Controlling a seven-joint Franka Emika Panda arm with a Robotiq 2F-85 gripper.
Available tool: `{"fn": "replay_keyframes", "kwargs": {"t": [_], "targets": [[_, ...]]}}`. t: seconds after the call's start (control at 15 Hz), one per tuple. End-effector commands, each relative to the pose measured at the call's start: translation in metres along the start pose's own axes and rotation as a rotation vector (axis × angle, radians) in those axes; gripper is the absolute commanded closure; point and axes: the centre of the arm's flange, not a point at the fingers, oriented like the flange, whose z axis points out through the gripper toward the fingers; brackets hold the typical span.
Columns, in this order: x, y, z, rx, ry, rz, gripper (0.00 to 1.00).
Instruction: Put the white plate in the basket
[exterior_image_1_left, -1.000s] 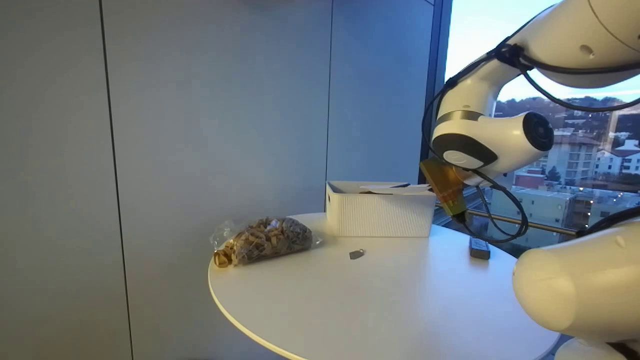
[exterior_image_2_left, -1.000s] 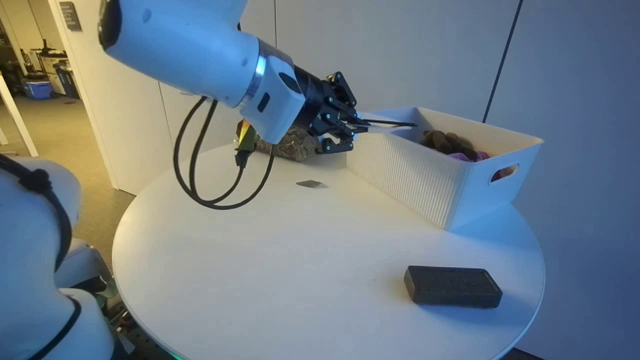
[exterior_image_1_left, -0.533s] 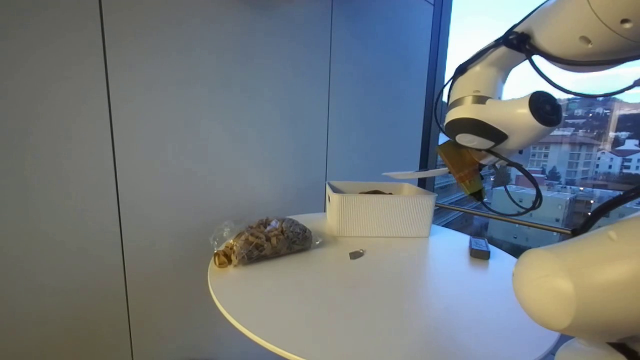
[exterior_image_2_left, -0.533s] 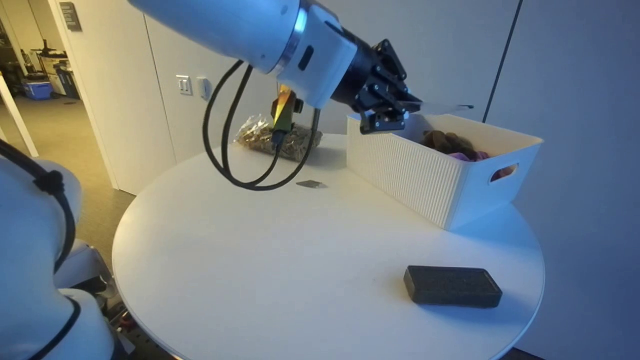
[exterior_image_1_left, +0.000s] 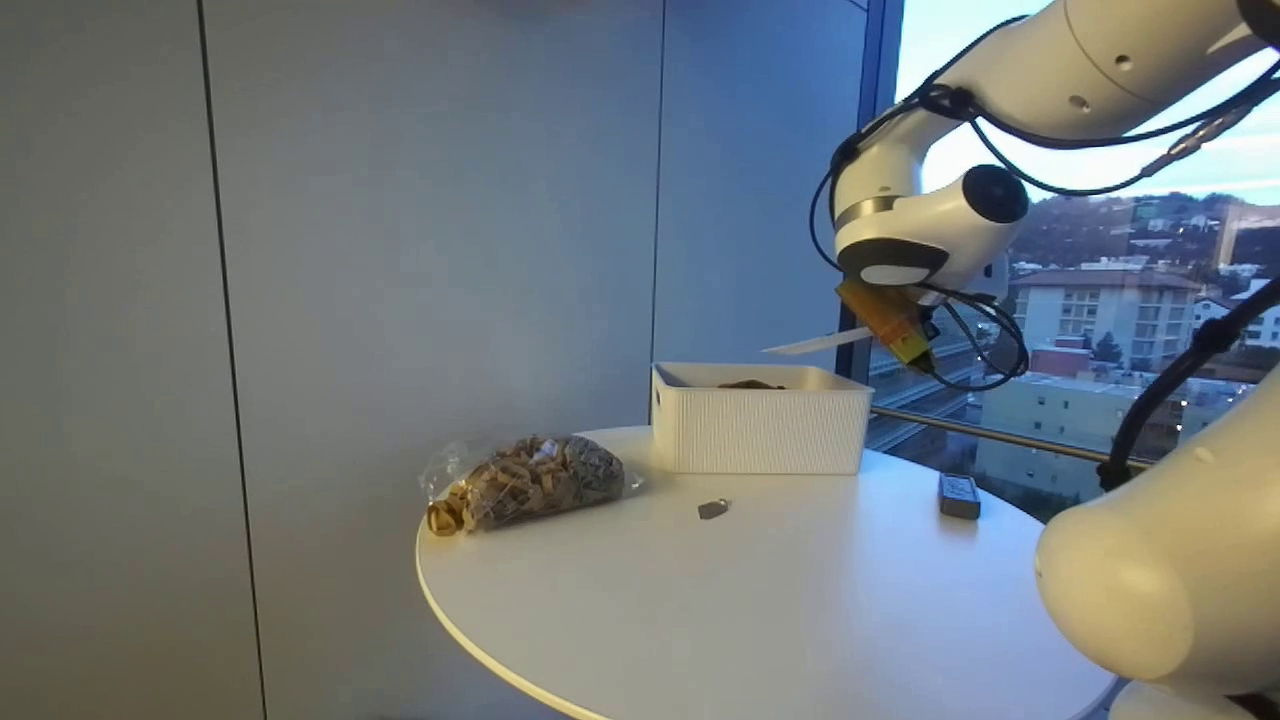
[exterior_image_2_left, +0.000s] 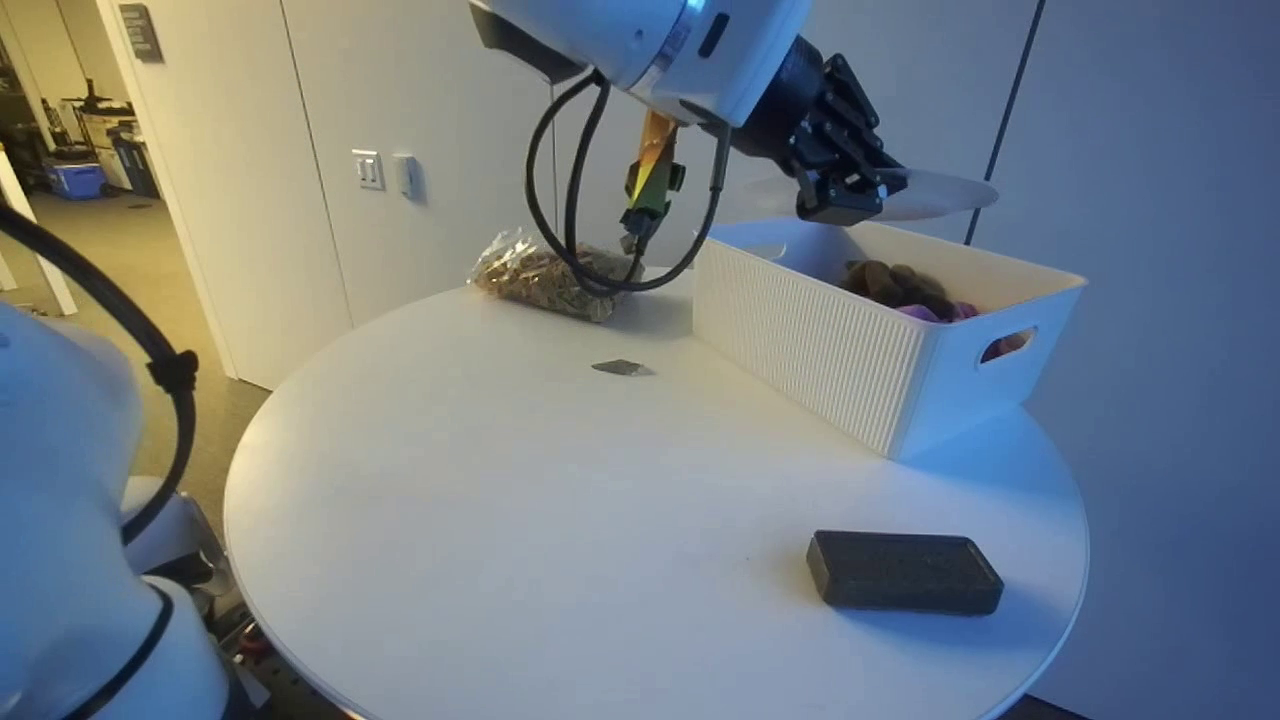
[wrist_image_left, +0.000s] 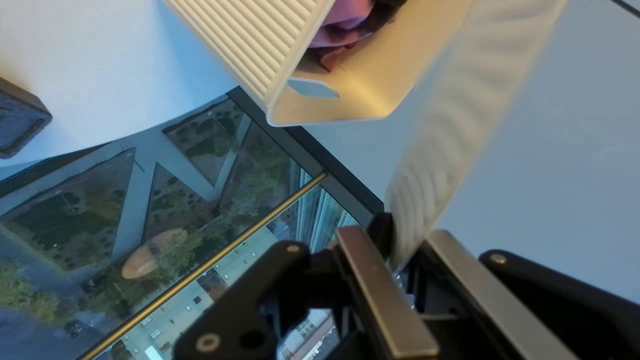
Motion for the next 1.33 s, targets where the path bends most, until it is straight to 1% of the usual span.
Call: {"fn": "replay_keyframes", "kwargs": {"t": [0.0, 0.07, 0.13, 0.2, 0.27, 0.4, 0.47, 0.53, 0.6, 0.67, 0.8, 0.93, 1.07, 1.13, 1.27], "targets": [[0.029, -0.053, 0.004, -0.053, 0.004, -0.009, 0.93], [0.029, -0.056, 0.009, -0.059, 0.000, -0.011, 0.93], [0.029, -0.058, 0.013, -0.058, -0.001, -0.004, 0.68], [0.030, -0.061, 0.016, -0.055, 0.005, 0.001, 0.67], [0.029, -0.061, 0.015, -0.057, 0.007, 0.004, 0.61], [0.031, -0.059, 0.008, -0.060, 0.006, 0.011, 0.46], [0.033, -0.057, 0.004, -0.066, 0.008, 0.013, 0.37], [0.034, -0.053, -0.003, -0.072, -0.008, 0.005, 0.30], [0.036, -0.046, -0.013, -0.078, -0.039, -0.001, 0.23], [0.033, -0.039, -0.021, -0.087, -0.082, -0.011, 0.15], [0.019, -0.014, -0.042, -0.126, -0.205, -0.046, 0.00], [0.001, 0.010, -0.063, -0.150, -0.279, -0.086, 0.00], [-0.006, 0.031, -0.088, -0.184, -0.329, -0.125, 0.00], [-0.032, 0.020, -0.046, -0.201, -0.291, -0.096, 0.00], [-0.026, 0.027, -0.053, -0.192, -0.295, -0.092, 0.00]]}}
